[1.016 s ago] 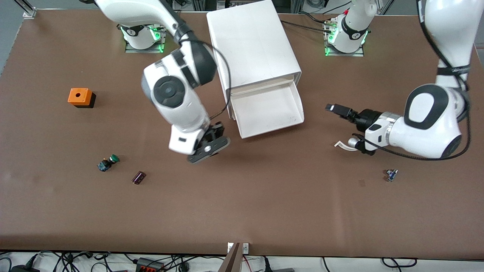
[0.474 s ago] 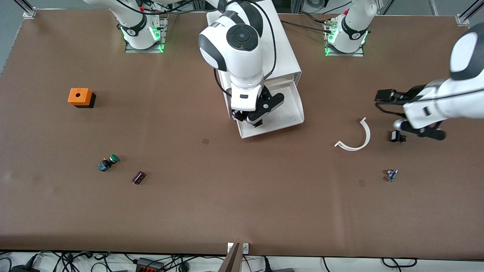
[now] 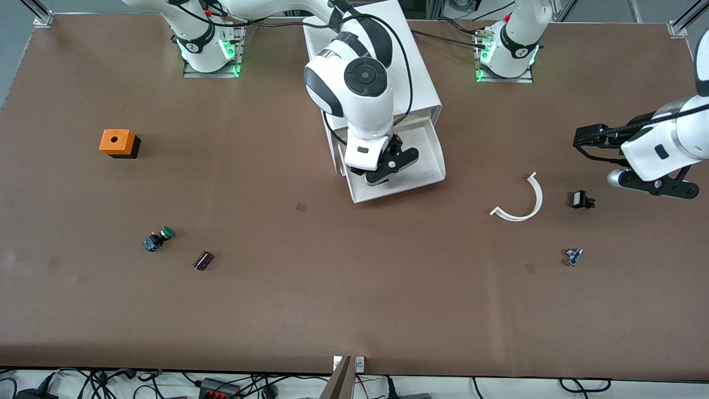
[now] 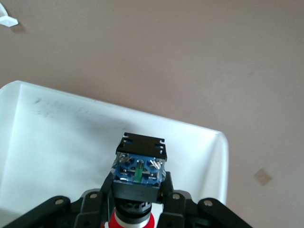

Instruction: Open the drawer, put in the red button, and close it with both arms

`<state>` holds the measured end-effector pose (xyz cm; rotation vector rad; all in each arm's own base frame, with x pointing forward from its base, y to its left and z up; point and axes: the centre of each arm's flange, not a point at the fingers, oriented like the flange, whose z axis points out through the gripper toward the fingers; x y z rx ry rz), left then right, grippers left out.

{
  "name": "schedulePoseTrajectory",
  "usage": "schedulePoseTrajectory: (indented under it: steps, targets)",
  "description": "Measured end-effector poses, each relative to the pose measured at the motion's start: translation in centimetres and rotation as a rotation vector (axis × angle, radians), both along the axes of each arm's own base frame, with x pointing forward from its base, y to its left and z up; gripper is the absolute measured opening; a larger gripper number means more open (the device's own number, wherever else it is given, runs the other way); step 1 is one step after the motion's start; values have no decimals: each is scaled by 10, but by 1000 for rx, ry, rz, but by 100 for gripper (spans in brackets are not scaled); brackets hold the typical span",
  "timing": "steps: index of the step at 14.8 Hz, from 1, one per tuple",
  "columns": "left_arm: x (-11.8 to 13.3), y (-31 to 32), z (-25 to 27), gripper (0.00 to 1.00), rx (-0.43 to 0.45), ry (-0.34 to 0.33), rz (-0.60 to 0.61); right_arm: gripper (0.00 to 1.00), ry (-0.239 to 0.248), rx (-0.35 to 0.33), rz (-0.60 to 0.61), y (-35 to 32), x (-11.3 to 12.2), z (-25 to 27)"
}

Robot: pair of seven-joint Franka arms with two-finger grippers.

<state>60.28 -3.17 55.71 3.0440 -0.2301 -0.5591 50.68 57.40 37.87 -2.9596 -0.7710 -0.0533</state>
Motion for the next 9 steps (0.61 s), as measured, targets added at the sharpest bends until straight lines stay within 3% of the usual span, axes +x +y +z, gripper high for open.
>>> schedulePoseTrajectory:
  steps: [9]
  targets:
    - [2,-6,-1,100,28,0,70,41,53,-34,0,23,-23,-49]
